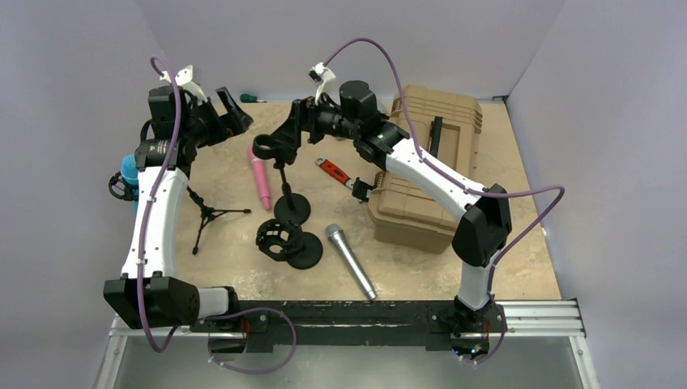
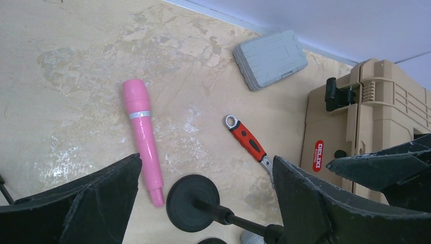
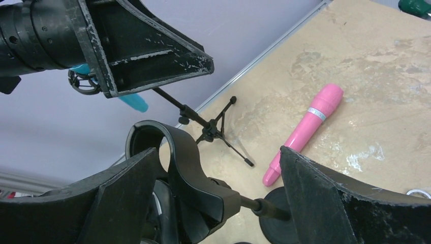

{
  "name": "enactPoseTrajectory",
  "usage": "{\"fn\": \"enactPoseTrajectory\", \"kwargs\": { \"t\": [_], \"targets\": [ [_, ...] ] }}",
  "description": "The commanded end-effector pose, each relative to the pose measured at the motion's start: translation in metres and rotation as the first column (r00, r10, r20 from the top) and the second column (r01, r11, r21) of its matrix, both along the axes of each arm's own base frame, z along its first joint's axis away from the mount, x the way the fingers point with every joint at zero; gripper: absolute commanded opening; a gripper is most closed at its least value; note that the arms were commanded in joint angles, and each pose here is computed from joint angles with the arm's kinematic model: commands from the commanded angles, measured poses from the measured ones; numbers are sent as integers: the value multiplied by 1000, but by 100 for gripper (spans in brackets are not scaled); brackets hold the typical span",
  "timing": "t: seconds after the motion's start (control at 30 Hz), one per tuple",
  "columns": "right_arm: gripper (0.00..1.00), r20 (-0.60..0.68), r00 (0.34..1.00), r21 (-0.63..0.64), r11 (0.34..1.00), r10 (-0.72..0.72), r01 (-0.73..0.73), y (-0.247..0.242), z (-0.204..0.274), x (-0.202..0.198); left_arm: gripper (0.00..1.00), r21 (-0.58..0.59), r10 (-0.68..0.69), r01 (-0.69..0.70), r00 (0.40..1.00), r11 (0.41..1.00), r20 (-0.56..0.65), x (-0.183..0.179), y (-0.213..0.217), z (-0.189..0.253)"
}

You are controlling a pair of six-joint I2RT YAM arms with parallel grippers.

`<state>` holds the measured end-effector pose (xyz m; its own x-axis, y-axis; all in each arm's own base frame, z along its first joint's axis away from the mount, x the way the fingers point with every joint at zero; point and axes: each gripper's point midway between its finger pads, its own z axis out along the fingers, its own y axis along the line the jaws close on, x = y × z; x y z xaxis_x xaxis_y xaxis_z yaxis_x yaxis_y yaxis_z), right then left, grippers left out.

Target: Remove the microphone from the stand

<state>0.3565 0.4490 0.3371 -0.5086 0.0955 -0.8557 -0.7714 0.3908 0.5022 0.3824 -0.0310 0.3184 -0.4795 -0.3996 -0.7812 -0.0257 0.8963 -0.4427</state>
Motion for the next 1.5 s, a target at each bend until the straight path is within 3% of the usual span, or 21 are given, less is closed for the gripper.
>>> {"fn": "enactPoseTrajectory", "kwargs": {
  "t": [0.0, 0.4, 1.23, 1.47],
  "targets": [
    [87, 57, 998, 3, 1000, -16, 15, 1, 19, 1, 97, -12, -10, 10, 999, 1000, 54, 0, -2, 14],
    [86, 52, 998, -55, 998, -36, 38, 1, -8, 5, 97, -2, -6, 6, 998, 1000, 59, -1, -1, 16],
    [85, -25, 996, -383, 921, -91, 75, -11, -186, 3, 97, 18, 31, -33, 995, 999, 98, -8, 9, 23],
    [85, -5, 996, -363, 928, -87, 79, -7, -170, 5, 97, 2, -1, 1, 993, 1000, 115, -9, 2, 27]
  ]
}}
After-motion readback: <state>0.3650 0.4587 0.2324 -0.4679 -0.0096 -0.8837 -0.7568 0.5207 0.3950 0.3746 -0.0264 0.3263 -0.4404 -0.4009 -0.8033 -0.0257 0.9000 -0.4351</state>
